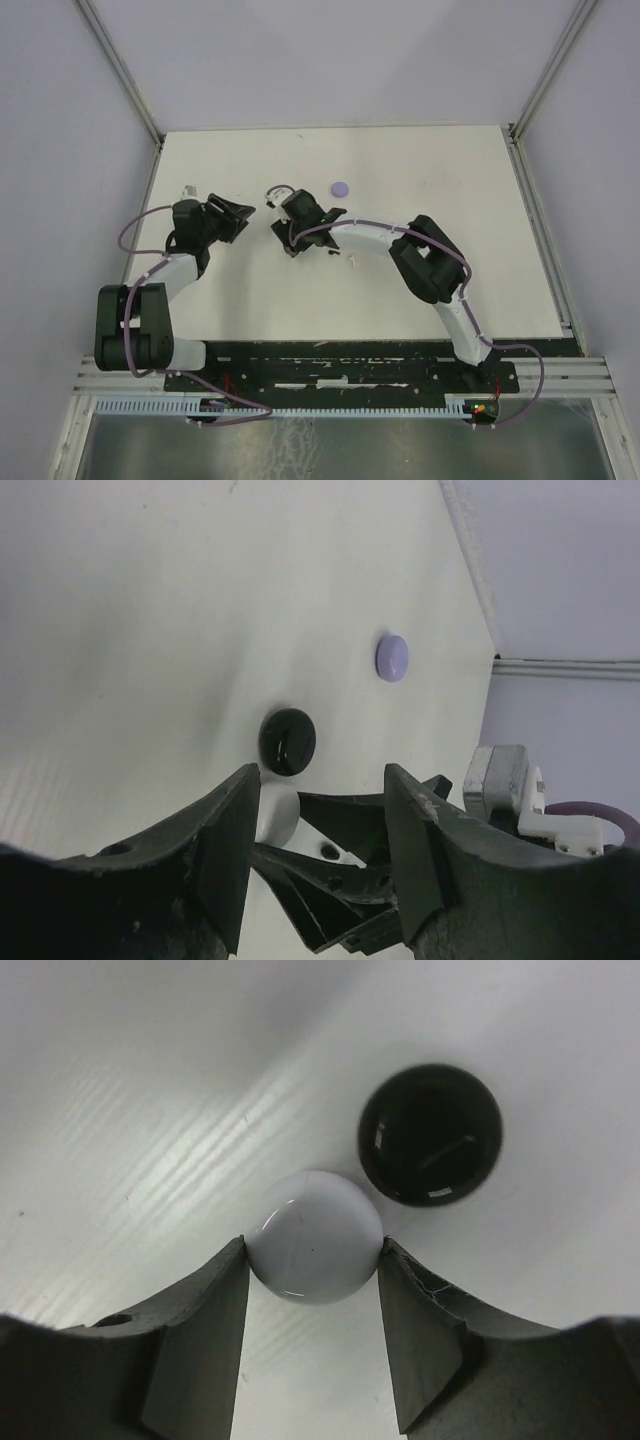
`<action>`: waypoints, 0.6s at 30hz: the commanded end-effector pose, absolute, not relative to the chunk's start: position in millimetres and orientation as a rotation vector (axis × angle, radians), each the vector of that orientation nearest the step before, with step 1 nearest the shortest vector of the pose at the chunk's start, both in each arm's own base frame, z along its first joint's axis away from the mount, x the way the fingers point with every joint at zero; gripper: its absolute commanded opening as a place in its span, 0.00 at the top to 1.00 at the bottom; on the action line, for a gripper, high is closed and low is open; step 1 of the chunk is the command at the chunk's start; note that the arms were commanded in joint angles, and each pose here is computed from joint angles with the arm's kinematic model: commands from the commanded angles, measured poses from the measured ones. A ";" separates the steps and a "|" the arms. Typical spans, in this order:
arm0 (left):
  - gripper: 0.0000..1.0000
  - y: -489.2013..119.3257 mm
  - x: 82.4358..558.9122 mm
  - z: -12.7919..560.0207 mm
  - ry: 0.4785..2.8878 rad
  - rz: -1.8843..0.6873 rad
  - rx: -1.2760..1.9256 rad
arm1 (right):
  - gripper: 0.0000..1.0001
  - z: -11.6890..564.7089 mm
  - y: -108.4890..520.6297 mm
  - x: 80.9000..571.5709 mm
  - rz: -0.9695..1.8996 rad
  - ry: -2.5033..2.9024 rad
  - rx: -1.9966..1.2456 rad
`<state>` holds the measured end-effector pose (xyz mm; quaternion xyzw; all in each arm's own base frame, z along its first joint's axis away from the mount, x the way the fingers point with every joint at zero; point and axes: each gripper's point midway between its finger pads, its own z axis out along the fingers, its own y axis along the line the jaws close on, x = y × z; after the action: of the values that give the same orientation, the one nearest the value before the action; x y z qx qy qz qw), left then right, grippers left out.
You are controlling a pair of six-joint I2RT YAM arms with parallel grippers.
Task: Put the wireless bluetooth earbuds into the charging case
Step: Pick up the charging case at the center of the board, then open the charging case.
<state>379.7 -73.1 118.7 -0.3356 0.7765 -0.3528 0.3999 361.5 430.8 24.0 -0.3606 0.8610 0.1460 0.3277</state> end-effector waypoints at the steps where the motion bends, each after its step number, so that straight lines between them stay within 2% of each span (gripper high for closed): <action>1: 0.41 -97.8 386.7 147.5 1.880 -1.116 -0.711 | 0.61 108.6 422.6 396.2 0.589 2.092 -0.717; 9: 0.41 -134.5 386.9 153.1 1.862 -1.241 -0.569 | 0.62 142.7 385.8 401.7 0.666 2.105 -0.654; 18: 0.42 -184.7 392.8 163.8 1.797 -1.423 -0.483 | 0.62 165.1 384.9 389.0 0.751 2.083 -0.669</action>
<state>380.4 -167.7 123.3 -0.2199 0.7542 -0.5032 0.3600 399.5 374.5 134.2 -0.2582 0.8459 0.2568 0.3896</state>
